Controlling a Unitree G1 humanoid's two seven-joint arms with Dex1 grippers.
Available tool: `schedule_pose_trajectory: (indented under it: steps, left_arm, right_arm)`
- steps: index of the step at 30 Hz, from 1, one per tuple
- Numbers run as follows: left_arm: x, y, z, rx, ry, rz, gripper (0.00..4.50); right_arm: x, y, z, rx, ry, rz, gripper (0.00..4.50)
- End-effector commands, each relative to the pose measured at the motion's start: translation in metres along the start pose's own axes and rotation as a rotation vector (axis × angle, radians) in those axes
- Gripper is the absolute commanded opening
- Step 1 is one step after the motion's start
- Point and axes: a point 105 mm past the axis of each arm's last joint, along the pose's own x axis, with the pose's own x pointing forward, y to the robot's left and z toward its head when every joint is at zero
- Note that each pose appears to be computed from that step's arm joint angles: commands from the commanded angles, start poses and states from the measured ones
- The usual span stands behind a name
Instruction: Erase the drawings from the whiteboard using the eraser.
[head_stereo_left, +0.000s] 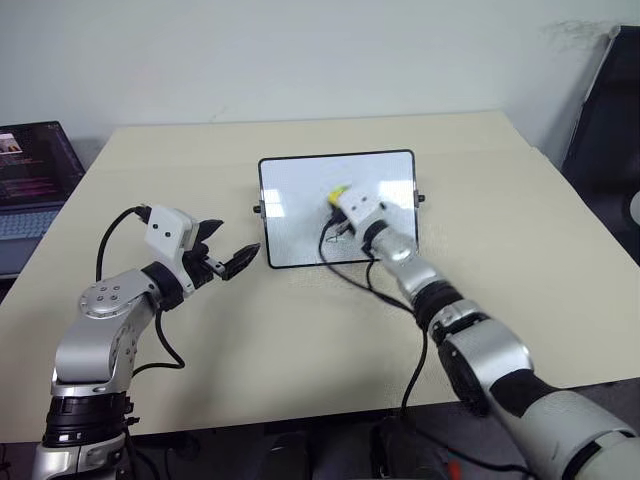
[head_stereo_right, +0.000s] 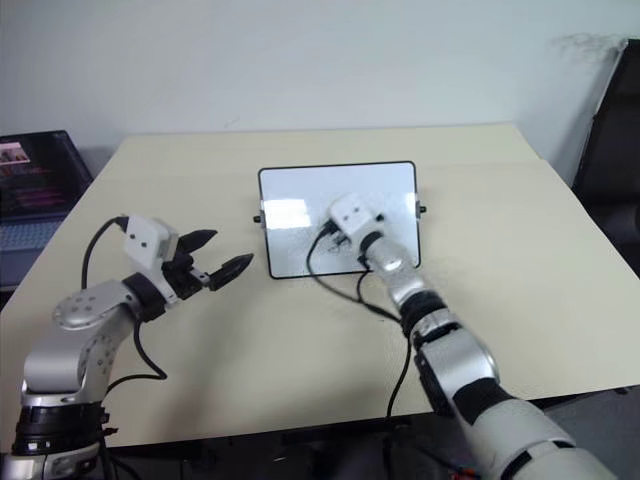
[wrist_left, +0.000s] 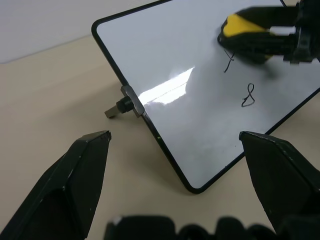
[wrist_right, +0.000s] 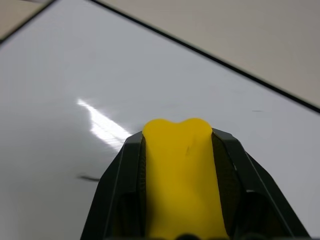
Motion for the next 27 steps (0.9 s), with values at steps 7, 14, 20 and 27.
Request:
schedule_pose_trajectory:
  steps: [7, 14, 20, 27]
  left_arm:
    - [0.004, -0.003, 0.011, 0.027, -0.04, -0.016, 4.5]
    - [0.004, -0.003, 0.011, 0.029, -0.04, -0.018, 4.5]
    - [0.003, -0.003, 0.009, 0.026, -0.037, -0.019, 4.5]
    - [0.004, -0.006, 0.009, 0.025, -0.038, -0.028, 4.5]
  right_arm:
    - [-0.007, 0.027, -0.026, -0.011, 0.11, 0.099, 1.43]
    - [-0.018, 0.081, -0.05, -0.03, 0.245, 0.299, 1.43]
    - [-0.013, 0.053, -0.046, -0.041, 0.243, 0.2, 1.43]
    - [-0.012, 0.009, -0.048, -0.058, 0.261, 0.037, 1.43]
